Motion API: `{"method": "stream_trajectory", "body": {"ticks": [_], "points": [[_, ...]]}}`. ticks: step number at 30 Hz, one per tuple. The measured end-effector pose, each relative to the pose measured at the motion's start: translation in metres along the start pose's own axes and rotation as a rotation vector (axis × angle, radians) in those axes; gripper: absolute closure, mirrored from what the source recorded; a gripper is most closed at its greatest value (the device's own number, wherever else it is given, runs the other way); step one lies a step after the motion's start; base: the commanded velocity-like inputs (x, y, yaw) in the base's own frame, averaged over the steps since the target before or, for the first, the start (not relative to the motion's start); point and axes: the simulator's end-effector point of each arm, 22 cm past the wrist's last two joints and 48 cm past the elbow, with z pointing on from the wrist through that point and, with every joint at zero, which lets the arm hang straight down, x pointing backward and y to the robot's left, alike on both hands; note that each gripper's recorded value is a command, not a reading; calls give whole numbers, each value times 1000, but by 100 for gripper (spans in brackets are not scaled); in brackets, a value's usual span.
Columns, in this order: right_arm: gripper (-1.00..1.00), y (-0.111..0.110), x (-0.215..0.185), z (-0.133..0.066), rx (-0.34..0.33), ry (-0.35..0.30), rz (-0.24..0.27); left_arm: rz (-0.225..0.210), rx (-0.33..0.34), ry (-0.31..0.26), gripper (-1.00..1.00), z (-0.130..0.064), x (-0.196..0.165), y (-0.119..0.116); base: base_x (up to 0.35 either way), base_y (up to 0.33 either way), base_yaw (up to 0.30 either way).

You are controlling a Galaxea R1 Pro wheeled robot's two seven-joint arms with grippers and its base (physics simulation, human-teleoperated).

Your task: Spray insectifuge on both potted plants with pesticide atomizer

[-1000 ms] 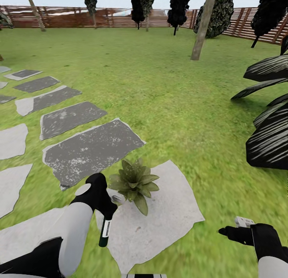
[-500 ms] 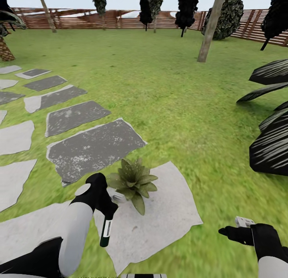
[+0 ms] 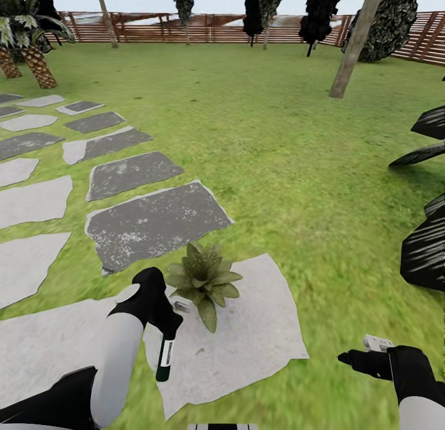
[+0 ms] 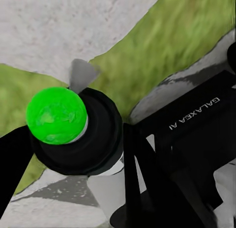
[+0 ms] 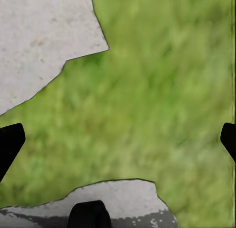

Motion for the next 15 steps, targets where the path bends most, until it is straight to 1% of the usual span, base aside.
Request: {"method": "stream_trajectory", "body": {"ticks": [2,5,8,15], "points": [[-100,0,0,0,0,0,0,-1,-3,-5,100,-2,-1,1,3,-340,22],[-100,0,0,0,0,0,0,-6,-20,-30,100,-9,-6,6,51,-200,167],[-100,0,0,0,0,0,-1,-8,-28,-40,100,-13,-9,9,14,-44,238],[-100,0,0,0,1,1,-1,-9,-30,-42,100,-14,-9,9,2,-6,254]]}}
